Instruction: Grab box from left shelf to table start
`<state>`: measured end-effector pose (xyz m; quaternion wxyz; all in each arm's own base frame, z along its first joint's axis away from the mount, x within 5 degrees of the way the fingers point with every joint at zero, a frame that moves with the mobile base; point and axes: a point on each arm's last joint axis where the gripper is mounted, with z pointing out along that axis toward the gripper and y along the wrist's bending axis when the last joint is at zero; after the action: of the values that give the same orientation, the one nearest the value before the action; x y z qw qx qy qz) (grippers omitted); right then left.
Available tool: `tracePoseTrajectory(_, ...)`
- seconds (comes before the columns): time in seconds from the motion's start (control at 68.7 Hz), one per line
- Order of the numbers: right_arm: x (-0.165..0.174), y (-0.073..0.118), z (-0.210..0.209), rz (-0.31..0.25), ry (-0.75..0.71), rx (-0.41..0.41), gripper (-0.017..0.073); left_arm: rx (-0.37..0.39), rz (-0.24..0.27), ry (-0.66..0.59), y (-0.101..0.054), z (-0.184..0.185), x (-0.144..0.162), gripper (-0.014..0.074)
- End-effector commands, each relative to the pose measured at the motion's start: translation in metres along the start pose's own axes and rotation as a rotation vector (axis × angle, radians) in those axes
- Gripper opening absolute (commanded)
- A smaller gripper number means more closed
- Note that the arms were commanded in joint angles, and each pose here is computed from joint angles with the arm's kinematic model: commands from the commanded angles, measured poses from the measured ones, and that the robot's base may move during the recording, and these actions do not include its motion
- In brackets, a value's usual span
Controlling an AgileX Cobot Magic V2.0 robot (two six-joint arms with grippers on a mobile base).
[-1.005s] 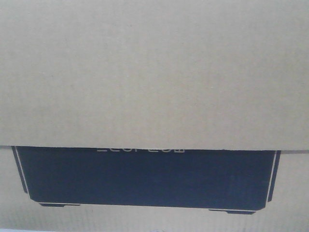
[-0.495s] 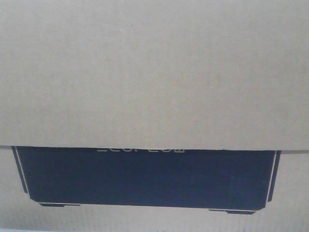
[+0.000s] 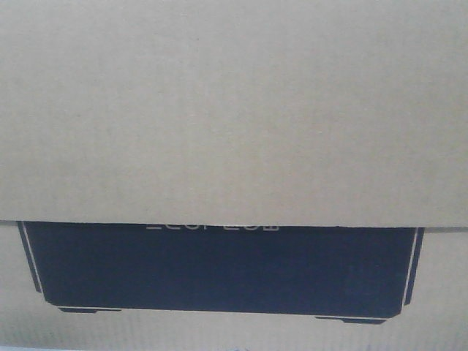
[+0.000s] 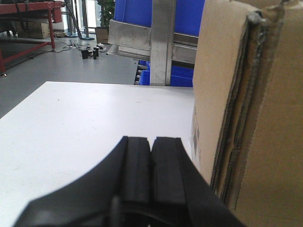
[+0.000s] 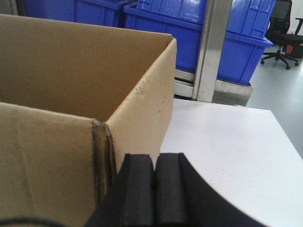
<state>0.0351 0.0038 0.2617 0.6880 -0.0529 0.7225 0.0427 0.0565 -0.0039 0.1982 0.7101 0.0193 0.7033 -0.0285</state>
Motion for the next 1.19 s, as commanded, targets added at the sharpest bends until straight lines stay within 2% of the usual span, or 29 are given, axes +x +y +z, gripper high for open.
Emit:
tracePoseTrajectory(0.0,-0.010,0.000,0.001,0.023,-0.154,0.012,0.0057,0.003,-0.007,-0.113,0.000,-0.002,-0.011,-0.0099)
tracePoseTrajectory(0.16,0.019,-0.003,0.013,0.035,-0.155,0.089,0.0057,0.003,-0.007,-0.113,0.000,-0.002,-0.011,-0.0099)
tracePoseTrajectory(0.277,0.040,-0.006,0.020,0.082,-0.147,0.129,0.0057,0.003,-0.007,-0.113,0.000,-0.002,-0.011,-0.0099)
tracePoseTrajectory(0.364,0.057,-0.006,0.024,0.093,-0.138,0.136,0.0057,0.003,-0.007,-0.113,0.000,-0.002,-0.011,-0.0099)
tracePoseTrajectory(0.48,0.061,-0.006,0.023,0.095,-0.097,0.135,0.0057,0.003,-0.007,-0.111,0.000,-0.002,-0.011,-0.0099)
tracePoseTrajectory(1.179,0.061,-0.006,0.023,0.096,-0.094,0.135,0.0057,0.003,-0.007,-0.111,0.000,-0.002,-0.011,-0.0099)
